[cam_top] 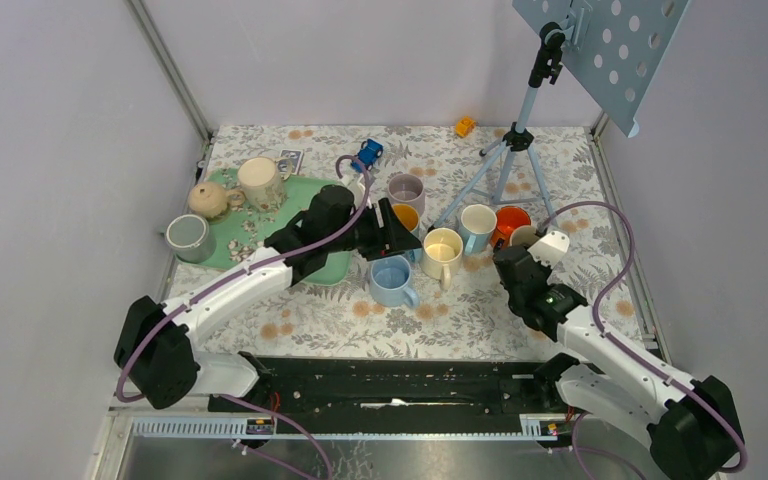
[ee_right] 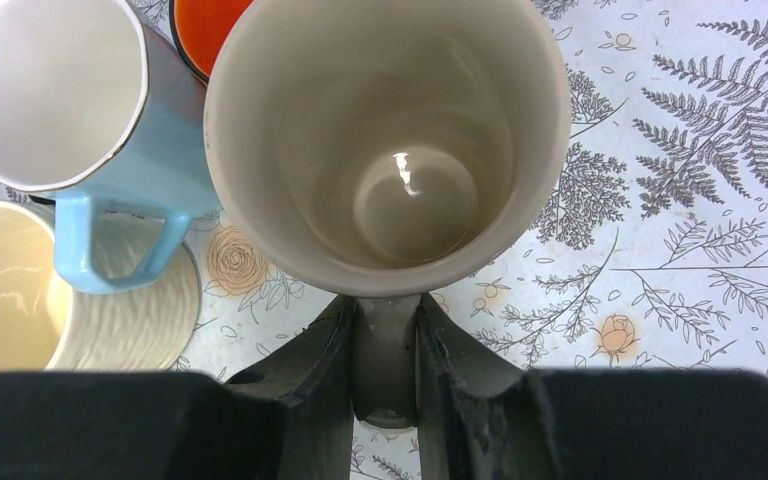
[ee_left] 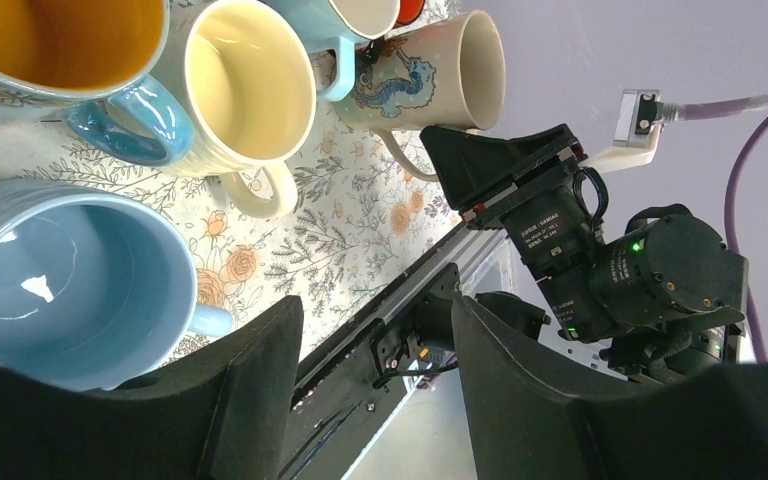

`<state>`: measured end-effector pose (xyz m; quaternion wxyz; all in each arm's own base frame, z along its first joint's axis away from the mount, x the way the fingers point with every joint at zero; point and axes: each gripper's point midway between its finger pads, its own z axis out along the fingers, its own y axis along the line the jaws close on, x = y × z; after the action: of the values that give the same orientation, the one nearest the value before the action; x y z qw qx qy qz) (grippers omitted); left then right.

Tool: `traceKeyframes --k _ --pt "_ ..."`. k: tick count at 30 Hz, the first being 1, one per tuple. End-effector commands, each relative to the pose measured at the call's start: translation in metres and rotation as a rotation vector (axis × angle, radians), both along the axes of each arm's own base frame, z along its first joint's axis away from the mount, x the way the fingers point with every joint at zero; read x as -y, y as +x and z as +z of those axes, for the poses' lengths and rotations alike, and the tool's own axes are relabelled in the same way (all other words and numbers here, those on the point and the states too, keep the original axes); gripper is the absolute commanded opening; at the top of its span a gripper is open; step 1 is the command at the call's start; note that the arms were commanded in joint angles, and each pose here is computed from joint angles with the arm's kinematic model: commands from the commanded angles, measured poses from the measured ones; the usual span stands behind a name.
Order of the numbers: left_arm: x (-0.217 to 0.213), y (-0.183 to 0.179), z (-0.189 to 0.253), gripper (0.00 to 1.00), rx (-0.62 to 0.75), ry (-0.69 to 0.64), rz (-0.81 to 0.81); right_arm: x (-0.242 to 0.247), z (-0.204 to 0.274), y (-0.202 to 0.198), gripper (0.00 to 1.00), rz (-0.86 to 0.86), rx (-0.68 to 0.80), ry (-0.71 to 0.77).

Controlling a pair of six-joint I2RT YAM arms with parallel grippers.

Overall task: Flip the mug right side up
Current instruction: Place the cup at the center of the board.

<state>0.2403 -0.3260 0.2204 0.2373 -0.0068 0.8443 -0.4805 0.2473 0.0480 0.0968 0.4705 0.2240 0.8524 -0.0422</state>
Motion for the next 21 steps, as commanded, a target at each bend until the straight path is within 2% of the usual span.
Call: traceKeyframes --k 1,8,21 --pt "-0.004 -0.001 0.018 0.61 0.054 -0.033 -0.011 0.014 0.008 0.006 0.08 -0.061 0.031 -0.058" --pt "-0.006 0.0 0.018 0.61 0.055 -0.035 -0.007 0.008 0.008 0.006 0.36 -0.043 0.033 -0.021" --pt "-0.007 0.002 0.022 0.62 0.061 -0.037 0.002 0.004 0.022 0.001 0.73 -0.022 0.046 0.032"
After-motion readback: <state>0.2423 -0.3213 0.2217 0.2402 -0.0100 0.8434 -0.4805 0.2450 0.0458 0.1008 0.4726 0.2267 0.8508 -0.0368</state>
